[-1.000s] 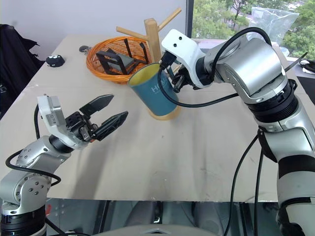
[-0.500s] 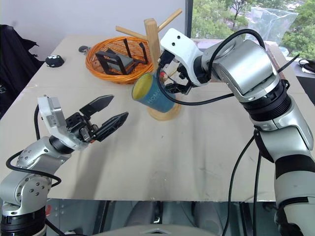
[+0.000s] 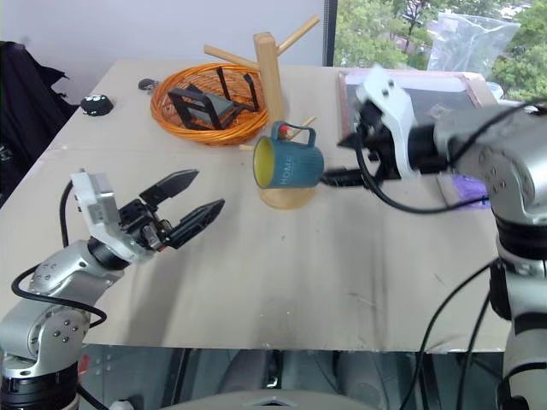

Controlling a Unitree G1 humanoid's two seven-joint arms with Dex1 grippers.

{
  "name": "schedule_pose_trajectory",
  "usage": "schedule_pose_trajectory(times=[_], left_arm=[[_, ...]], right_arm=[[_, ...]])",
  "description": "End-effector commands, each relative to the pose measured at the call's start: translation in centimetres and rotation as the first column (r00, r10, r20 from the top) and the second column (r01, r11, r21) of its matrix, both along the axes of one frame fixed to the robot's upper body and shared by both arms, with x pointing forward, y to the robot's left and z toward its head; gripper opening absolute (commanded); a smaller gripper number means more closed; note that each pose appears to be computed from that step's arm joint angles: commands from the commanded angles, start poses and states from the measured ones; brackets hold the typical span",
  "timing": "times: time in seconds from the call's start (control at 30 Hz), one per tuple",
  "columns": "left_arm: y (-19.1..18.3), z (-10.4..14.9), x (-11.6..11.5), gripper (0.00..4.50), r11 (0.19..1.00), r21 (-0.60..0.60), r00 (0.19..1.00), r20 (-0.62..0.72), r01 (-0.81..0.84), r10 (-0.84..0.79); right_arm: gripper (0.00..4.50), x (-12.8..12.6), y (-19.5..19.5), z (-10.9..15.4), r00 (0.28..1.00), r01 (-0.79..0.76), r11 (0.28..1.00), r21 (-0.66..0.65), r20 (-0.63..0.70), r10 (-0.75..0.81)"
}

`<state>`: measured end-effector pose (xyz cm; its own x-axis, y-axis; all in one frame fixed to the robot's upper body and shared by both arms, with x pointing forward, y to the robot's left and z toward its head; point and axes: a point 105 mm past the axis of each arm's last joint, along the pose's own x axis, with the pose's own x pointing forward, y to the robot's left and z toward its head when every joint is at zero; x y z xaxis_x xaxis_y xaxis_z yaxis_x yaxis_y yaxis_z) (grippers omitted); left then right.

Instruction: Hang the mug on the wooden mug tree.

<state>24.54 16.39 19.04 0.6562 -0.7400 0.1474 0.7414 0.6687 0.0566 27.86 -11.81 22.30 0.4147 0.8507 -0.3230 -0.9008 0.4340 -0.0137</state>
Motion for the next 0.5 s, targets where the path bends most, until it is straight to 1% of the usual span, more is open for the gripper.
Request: schedule_pose_trajectory(times=[0.03, 0.1, 0.17, 0.2, 0.23, 0.27, 0.33, 0.4, 0.5], left_arm=[[-0.4, -3.5, -0.5, 4.5, 0.987, 0.158, 0.993, -0.11, -0.029, 0.047], [0.0, -6.2, -0.3, 4.5, 0.97, 0.234, 0.975, -0.192, -0.063, 0.11], [0.1, -7.9, -0.1, 4.5, 0.959, 0.272, 0.968, -0.208, -0.08, 0.139], [-0.2, -8.6, -0.1, 4.5, 0.961, 0.262, 0.967, -0.21, -0.086, 0.144], [-0.4, -8.9, -0.1, 4.5, 0.963, 0.253, 0.967, -0.209, -0.09, 0.146], [-0.5, -9.6, -0.5, 4.5, 0.963, 0.258, 0.966, -0.215, -0.084, 0.142], [-0.1, -10.8, -1.0, 4.5, 0.954, 0.285, 0.961, -0.226, -0.089, 0.157], [0.3, -11.4, -1.2, 4.5, 0.946, 0.309, 0.959, -0.227, -0.095, 0.171], [0.3, -11.7, -1.3, 4.5, 0.943, 0.322, 0.963, -0.216, -0.087, 0.163]], right_arm=[[4.2, -1.9, -2.0, -1.6, 0.994, 0.089, 0.978, 0.189, 0.04, -0.098], [4.2, -2.5, -3.2, -4.1, 0.983, 0.174, 0.957, 0.233, 0.011, -0.181], [4.2, -2.5, -4.7, -6.8, 0.959, 0.278, 0.918, 0.282, -0.024, -0.283], [4.2, -2.5, -5.6, -8.4, 0.941, 0.322, 0.906, 0.274, 0.016, -0.339], [4.2, -2.7, -6.1, -9.4, 0.929, 0.341, 0.903, 0.26, 0.053, -0.366], [4.2, -2.9, -7.2, -11.3, 0.907, 0.38, 0.895, 0.233, 0.093, -0.41], [4.2, -3.7, -8.5, -14.2, 0.886, 0.423, 0.883, 0.204, 0.112, -0.45], [4.2, -4.0, -9.4, -15.5, 0.869, 0.452, 0.867, 0.213, 0.117, -0.481], [4.2, -4.2, -9.9, -16.0, 0.861, 0.455, 0.861, 0.225, 0.136, -0.491]])
